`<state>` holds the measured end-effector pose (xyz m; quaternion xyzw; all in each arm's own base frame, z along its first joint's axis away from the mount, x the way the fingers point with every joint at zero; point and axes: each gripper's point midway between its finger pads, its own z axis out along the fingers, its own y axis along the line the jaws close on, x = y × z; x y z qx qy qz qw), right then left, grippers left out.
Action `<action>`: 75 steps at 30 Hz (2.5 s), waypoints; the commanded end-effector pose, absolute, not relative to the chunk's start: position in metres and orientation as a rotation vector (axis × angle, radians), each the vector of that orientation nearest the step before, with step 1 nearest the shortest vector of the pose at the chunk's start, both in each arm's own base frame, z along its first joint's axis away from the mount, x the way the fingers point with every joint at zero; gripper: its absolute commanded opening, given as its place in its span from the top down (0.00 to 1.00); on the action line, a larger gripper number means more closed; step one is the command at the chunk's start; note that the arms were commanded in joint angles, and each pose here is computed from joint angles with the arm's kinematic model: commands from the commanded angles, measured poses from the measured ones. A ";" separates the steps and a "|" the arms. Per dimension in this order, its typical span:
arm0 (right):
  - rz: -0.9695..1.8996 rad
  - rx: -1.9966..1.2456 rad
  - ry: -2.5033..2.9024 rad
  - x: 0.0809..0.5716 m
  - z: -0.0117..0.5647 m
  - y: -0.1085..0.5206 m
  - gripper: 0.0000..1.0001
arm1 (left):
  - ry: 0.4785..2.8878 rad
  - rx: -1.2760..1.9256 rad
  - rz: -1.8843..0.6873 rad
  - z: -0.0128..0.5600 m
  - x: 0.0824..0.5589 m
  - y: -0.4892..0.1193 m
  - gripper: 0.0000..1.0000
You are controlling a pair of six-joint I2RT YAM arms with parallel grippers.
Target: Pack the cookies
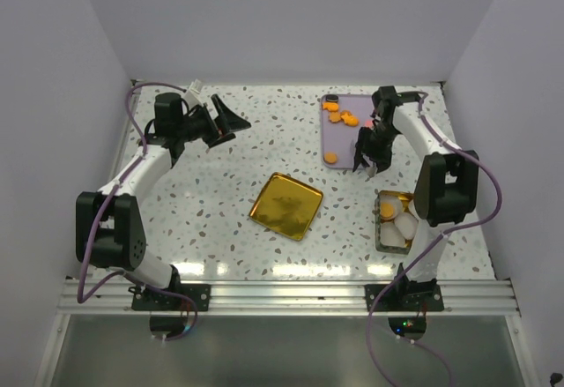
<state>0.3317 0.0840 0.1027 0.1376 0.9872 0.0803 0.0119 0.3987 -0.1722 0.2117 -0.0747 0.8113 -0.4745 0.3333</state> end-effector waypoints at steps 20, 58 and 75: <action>0.197 0.362 3.055 0.344 0.098 0.076 0.63 | 2.077 -0.148 -1.206 0.227 0.402 -0.167 0.00; -0.002 0.997 2.656 0.143 0.197 0.010 0.60 | 2.164 -0.162 -1.269 0.187 0.392 -0.172 0.00; 0.111 1.264 2.744 0.138 0.149 0.004 0.63 | 2.161 -0.150 -1.278 0.188 0.391 -0.173 0.01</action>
